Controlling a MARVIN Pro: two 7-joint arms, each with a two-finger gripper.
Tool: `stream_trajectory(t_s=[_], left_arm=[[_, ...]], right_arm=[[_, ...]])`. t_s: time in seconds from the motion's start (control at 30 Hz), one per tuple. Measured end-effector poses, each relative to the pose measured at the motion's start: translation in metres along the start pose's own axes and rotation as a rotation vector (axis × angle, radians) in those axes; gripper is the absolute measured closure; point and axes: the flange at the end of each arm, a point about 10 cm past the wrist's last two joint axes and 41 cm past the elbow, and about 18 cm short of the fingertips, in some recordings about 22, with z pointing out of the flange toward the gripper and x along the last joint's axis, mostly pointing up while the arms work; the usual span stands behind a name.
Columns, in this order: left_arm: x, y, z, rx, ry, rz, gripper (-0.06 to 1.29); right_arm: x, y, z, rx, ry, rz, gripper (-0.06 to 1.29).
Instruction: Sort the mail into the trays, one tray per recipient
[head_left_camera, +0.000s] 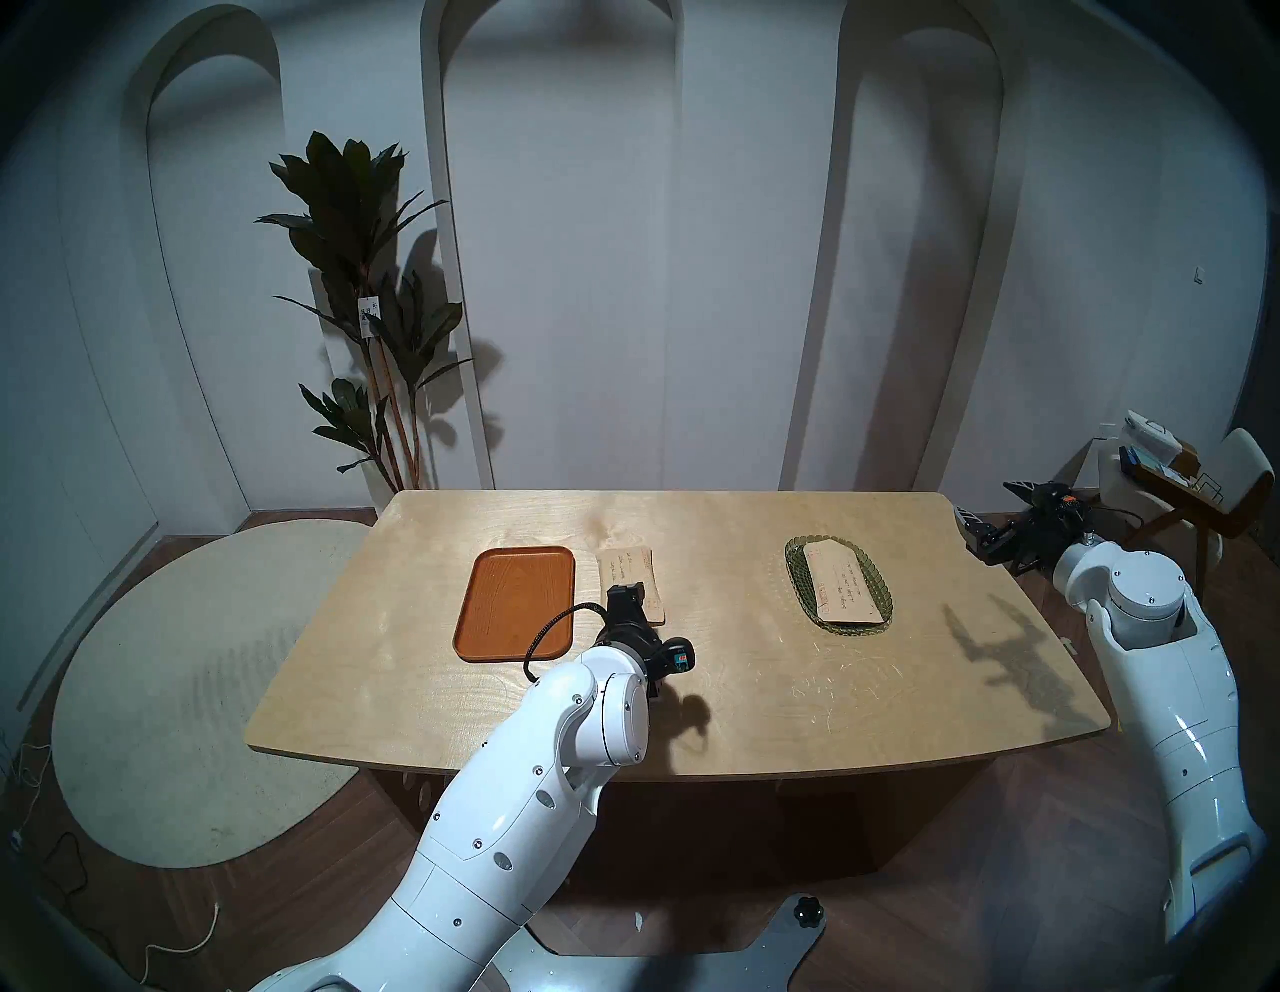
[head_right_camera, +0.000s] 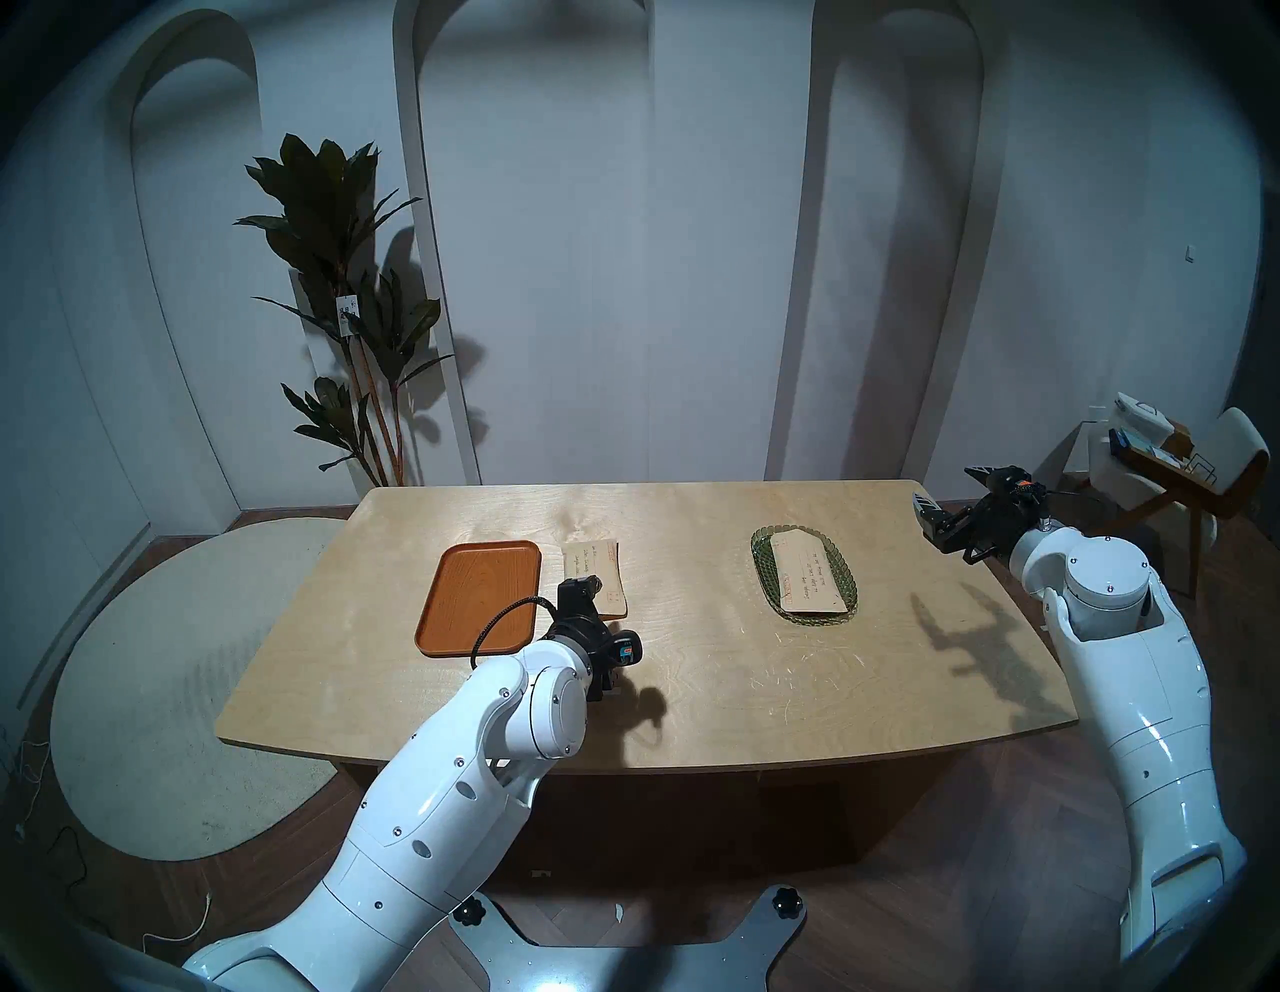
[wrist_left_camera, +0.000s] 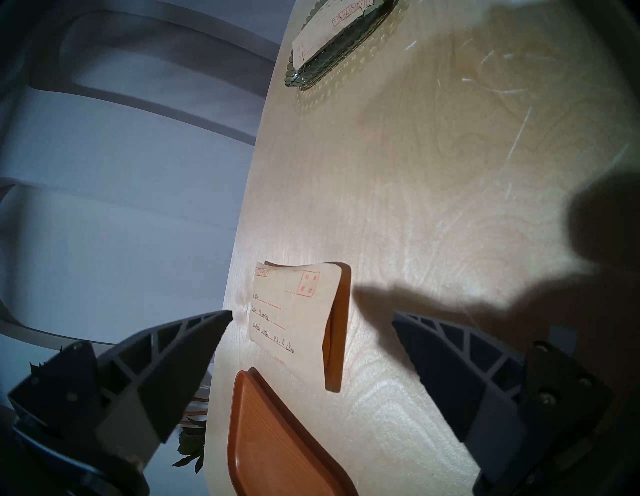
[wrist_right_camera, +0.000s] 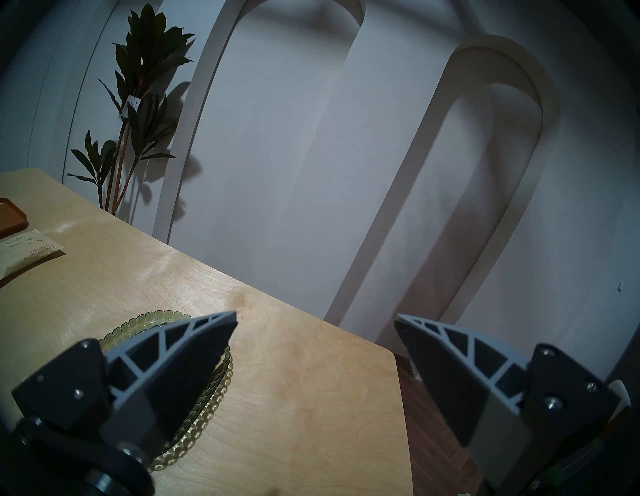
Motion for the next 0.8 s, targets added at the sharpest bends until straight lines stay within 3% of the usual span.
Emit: stream_trajectory(t_s=[0.6,0.8], left_arm=[[-0.012,-0.004,0.023,-0.006,0.007,0.005,-0.02],[-0.026,-0.012,0.03,0.001,0.004,0.0,-0.02]], right_arm=[[0.0,0.0,0.0,0.0,0.0,0.0,0.0],[0.0,0.0,0.0,0.0,0.0,0.0,0.0]])
